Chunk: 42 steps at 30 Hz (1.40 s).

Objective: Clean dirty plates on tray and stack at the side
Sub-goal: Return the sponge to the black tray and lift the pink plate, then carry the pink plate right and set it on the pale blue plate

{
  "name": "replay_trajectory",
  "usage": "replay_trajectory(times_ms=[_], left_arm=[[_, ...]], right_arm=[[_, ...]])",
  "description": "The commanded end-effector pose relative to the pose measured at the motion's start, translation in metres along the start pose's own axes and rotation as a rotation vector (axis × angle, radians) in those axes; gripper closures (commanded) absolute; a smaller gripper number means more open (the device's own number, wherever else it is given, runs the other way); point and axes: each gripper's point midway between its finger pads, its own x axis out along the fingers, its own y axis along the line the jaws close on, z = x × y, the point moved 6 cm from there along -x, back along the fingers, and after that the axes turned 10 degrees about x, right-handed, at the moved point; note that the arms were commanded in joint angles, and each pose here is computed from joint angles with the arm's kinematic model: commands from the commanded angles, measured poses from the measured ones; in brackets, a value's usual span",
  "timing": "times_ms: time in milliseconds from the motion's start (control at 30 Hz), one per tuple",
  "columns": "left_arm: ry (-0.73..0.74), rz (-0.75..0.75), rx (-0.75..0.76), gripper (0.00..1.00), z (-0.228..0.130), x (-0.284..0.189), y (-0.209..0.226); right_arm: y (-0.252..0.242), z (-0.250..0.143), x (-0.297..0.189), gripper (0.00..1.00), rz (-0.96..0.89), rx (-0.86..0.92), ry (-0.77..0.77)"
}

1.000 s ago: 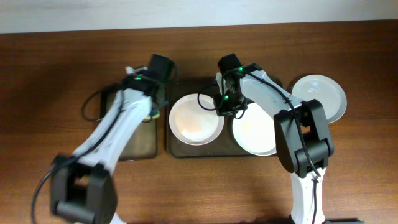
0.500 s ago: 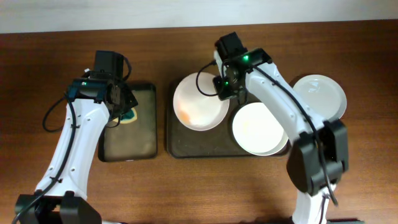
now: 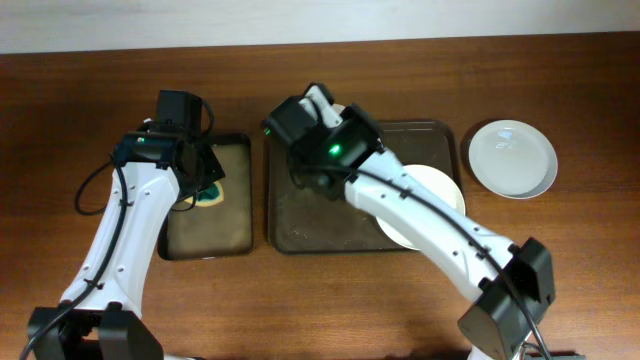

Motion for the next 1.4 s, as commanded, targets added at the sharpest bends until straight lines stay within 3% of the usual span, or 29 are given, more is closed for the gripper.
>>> replay_trajectory(times_ms=[0, 267, 367, 467, 600, 667, 767, 900, 1033, 1233, 1367], left_arm=[[0.01, 0.003, 0.013, 1.0, -0.003, 0.004, 0.002], [0.011, 0.003, 0.014, 1.0, -0.003, 0.004, 0.002], [0.01, 0.003, 0.014, 1.0, -0.003, 0.004, 0.002], [0.008, 0.002, 0.013, 1.0, -0.003, 0.004, 0.002], [0.007, 0.002, 0.028, 1.0, -0.003, 0.004, 0.002], [0.008, 0.001, 0.028, 1.0, -0.003, 0.004, 0.002], [0.006, 0.001, 0.028, 1.0, -0.003, 0.004, 0.002], [0.003, 0.0, 0.027, 1.0, -0.002, 0.004, 0.002], [0.003, 0.0, 0.027, 1.0, -0.002, 0.004, 0.002], [0.0, -0.001, 0.027, 1.0, -0.001, 0.004, 0.002], [-0.009, -0.004, 0.026, 1.0, 0.0, 0.004, 0.001]], right_arm=[[-0.026, 0.009, -0.028, 0.96, -0.205, -0.09, -0.06], [-0.04, 0.017, -0.042, 0.96, -0.39, -0.118, -0.076], [-0.02, 0.018, -0.03, 0.96, -0.17, -0.08, -0.099], [0.02, 0.012, -0.002, 0.96, 0.334, -0.039, -0.074], [-0.028, -0.01, 0.055, 0.96, 0.268, 0.348, 0.1], [-0.059, -0.037, 0.091, 0.96, 0.278, 0.48, 0.217], [-0.109, -0.088, 0.144, 0.96, 0.463, 0.753, 0.365], [-0.166, -0.151, 0.182, 0.96, 0.707, 1.111, 0.399], [-0.214, -0.238, 0.214, 0.96, 0.634, 1.347, 0.478], [-0.207, -0.333, 0.25, 0.96, 0.542, 1.545, 0.615], [-0.183, -0.344, 0.263, 0.96, 0.548, 1.551, 0.631]])
